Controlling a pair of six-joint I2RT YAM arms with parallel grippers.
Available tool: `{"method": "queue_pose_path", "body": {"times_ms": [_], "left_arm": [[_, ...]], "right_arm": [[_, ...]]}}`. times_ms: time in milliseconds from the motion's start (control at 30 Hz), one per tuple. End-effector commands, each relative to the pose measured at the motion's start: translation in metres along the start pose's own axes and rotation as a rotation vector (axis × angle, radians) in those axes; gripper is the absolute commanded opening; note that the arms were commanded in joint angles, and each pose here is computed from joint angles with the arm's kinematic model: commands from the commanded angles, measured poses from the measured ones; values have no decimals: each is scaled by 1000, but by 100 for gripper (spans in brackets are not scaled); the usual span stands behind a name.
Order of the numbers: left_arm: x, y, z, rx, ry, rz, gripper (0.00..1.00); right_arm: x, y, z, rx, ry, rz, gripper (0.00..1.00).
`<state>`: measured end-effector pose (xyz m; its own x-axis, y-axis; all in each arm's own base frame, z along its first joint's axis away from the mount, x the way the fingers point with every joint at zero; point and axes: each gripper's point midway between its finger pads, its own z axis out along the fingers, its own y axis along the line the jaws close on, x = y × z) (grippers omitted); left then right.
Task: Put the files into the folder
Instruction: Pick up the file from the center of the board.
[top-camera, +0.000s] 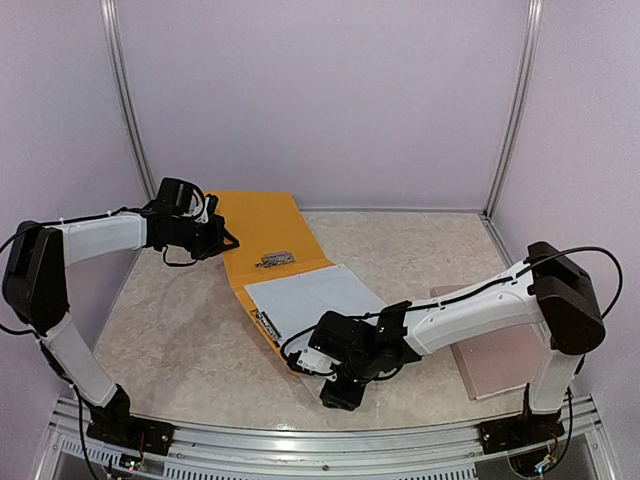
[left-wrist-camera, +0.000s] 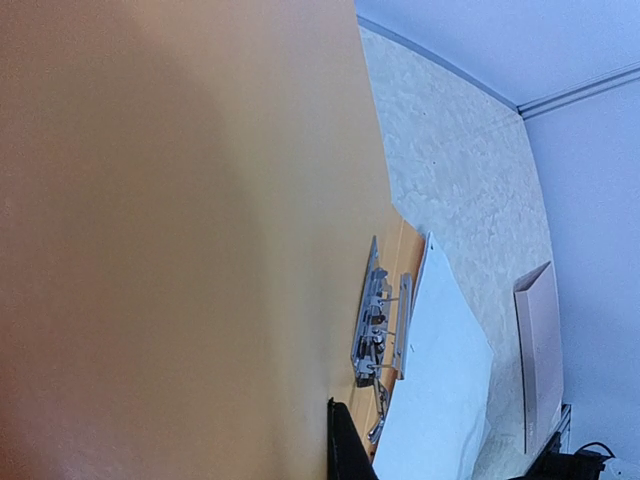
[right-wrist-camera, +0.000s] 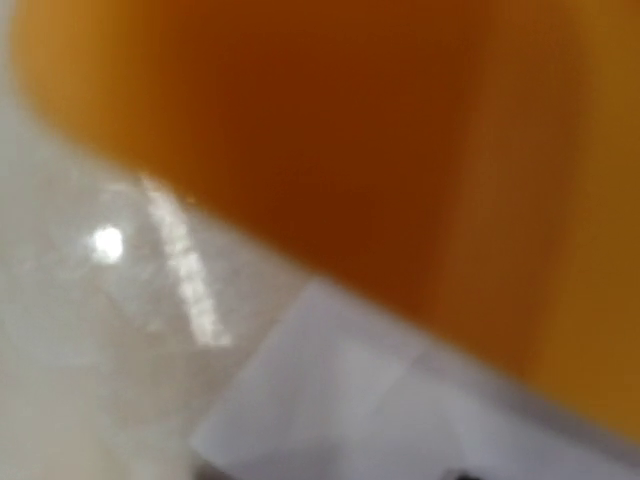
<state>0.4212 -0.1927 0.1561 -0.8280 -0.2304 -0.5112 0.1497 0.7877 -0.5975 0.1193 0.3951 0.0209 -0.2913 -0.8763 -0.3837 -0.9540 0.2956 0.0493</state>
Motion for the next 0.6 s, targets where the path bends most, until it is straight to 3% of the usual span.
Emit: {"method": "queue_pose_path", "body": {"times_ms": [0, 467, 567], "left_arm": [[3, 3, -5, -9, 15, 6, 0], [5, 3, -12, -1, 14, 4, 0], [5, 3, -12, -1, 11, 5, 0]], "right_arm": [[16, 1, 15, 17, 83, -24, 51], [23, 4, 20, 19, 119, -45, 6], [14, 13, 10, 3, 85, -85, 3]]}}
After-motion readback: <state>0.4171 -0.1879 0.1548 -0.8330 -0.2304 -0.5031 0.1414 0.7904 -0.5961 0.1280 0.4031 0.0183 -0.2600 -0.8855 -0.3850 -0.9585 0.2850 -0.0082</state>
